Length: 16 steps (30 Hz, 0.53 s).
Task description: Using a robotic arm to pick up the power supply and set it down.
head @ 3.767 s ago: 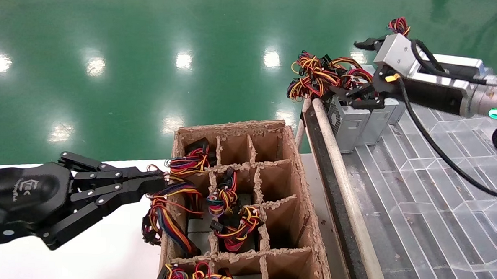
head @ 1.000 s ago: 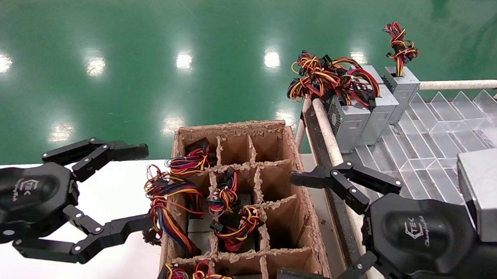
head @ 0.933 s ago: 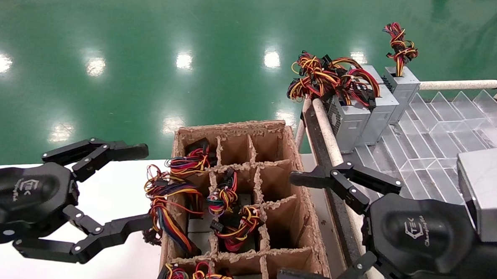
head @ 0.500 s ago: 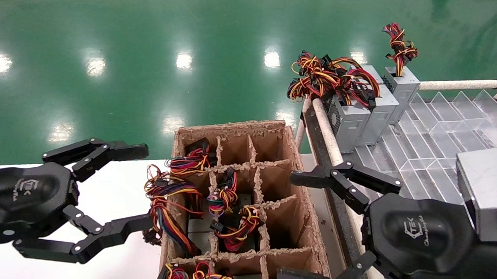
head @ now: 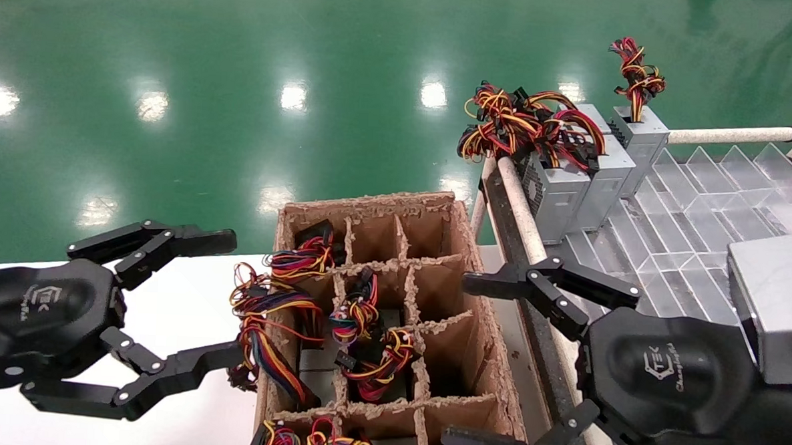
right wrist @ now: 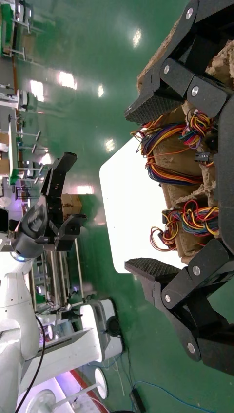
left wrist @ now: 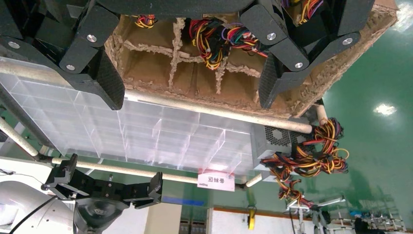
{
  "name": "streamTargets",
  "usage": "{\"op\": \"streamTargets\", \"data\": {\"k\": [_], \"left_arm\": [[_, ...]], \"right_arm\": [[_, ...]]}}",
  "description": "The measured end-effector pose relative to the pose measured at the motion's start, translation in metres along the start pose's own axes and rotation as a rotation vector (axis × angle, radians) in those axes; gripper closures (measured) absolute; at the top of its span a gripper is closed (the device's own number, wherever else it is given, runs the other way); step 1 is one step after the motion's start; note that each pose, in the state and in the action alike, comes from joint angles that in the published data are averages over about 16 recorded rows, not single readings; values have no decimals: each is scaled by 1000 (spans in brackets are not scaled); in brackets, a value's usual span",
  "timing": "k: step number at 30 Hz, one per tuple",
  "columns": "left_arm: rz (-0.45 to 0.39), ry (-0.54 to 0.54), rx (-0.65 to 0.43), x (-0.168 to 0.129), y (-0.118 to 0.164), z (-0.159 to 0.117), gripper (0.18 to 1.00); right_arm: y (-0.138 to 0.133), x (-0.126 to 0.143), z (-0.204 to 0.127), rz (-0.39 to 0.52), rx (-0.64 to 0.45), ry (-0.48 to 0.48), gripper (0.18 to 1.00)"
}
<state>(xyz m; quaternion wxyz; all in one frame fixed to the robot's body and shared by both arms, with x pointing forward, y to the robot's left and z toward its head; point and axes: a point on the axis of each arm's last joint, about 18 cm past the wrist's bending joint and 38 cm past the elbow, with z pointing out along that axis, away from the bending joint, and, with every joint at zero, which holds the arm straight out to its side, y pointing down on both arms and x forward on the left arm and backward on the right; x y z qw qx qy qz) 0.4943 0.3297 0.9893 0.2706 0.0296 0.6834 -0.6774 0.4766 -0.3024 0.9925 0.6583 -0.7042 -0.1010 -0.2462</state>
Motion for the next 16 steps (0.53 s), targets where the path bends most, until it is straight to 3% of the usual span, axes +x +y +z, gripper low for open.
{"op": "streamTargets", "data": {"k": [16], "left_arm": [[0,0,0,0,0,0,184]], "right_arm": [[0,0,0,0,0,0,179]]}}
